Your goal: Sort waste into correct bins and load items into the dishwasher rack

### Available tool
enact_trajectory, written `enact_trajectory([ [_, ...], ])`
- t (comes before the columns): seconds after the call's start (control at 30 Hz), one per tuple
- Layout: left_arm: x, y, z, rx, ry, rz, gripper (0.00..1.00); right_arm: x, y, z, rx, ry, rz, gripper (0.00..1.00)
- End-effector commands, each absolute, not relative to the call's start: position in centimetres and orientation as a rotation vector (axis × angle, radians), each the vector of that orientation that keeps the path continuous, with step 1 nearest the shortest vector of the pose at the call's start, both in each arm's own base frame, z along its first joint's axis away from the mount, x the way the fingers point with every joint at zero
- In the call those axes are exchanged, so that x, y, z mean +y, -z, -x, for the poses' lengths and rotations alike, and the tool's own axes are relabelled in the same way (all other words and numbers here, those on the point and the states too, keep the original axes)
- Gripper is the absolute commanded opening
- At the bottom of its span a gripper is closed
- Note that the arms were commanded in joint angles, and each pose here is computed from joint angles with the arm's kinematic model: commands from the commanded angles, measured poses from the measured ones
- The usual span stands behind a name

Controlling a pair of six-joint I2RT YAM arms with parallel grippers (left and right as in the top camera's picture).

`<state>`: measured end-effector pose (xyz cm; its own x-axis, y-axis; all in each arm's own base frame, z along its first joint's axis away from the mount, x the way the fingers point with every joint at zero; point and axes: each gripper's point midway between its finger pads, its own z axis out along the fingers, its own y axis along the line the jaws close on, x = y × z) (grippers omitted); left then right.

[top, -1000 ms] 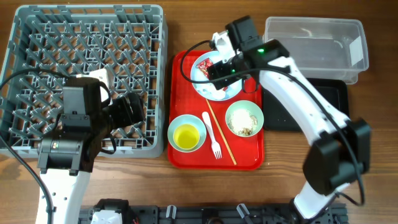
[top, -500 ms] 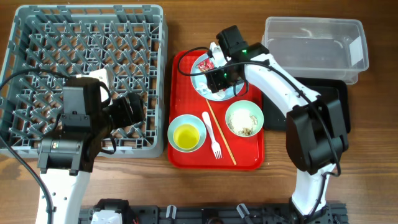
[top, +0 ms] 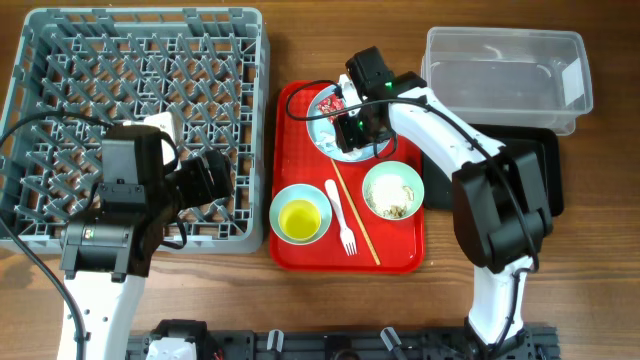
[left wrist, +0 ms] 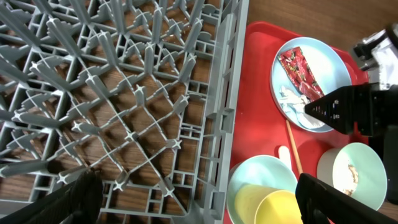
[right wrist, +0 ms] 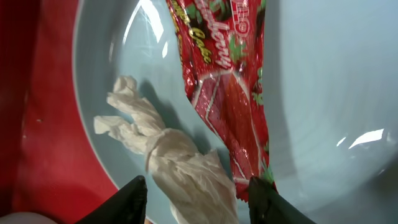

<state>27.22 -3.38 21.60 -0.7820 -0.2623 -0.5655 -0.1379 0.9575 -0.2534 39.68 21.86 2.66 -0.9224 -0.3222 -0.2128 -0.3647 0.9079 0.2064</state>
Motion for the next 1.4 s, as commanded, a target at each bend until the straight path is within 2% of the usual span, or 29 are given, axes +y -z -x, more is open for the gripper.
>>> enact_trajectory([
  [0.0,-3.0,-22.1,-27.4,2.462,0.250,0.306,1.00,21.7,-0.1,-38.3,2.982,-0.372,0.516,0.48],
  [0.1,-3.0,-22.1,-27.4,2.462,0.250,0.306,1.00,21.7,-0.1,-38.3,2.983,-0.371,0.515,0.41],
  [0.23,-3.0,-22.1,-27.4,2.463,0.250,0.306,1.00,21.7,-0.1,-38.2,2.990,-0.371,0.510,0.21],
  [0.4,-3.0,-22.1,-27.4,2.463,0.250,0.306,1.00,21.5,-0.6,-37.7,3.007,-0.365,0.511,0.06],
  [0.57,-3.0,-22.1,-27.4,2.462,0.250,0.306,1.00,21.4,-4.5,-38.8,2.934,-0.383,0.494,0.04],
  [0.73,-3.0,-22.1,-27.4,2.462,0.250,0.306,1.00,19.1,-12.7,-41.8,2.725,-0.378,0.391,0.04],
  [0.9,-3.0,-22.2,-27.4,2.462,0.250,0.306,1.00,11.8,-17.8,-44.8,2.588,-0.193,0.008,0.04],
  [1.0,-3.0,-22.2,-27.4,2.462,0.250,0.306,1.00,6.6,-18.8,-46.2,2.517,-0.073,-0.268,0.04],
  [1.13,-3.0,-22.1,-27.4,2.462,0.250,0.306,1.00,1.7,-18.1,-46.9,2.485,-0.026,-0.506,0.08],
  [1.17,-3.0,-22.1,-27.4,2.462,0.250,0.306,1.00,1.1,-17.8,-47.0,2.488,-0.027,-0.530,0.11],
  [1.2,-3.0,-22.1,-27.4,2.462,0.250,0.306,1.00,0.7,-17.3,-47.1,2.495,-0.036,-0.543,0.18],
  [1.27,-3.0,-22.1,-27.4,2.462,0.250,0.306,1.00,0.7,-16.4,-47.6,2.514,-0.058,-0.505,0.38],
  [1.3,-3.0,-22.1,-27.4,2.462,0.250,0.306,1.00,0.7,-16.1,-47.8,2.523,-0.055,-0.470,0.53],
  [1.33,-3.0,-22.1,-27.4,2.462,0.250,0.306,1.00,0.8,-16.0,-47.9,2.527,-0.051,-0.454,0.62],
  [1.37,-3.0,-22.1,-27.4,2.462,0.250,0.306,1.00,0.8,-16.0,-48.0,2.526,-0.047,-0.439,0.65],
])
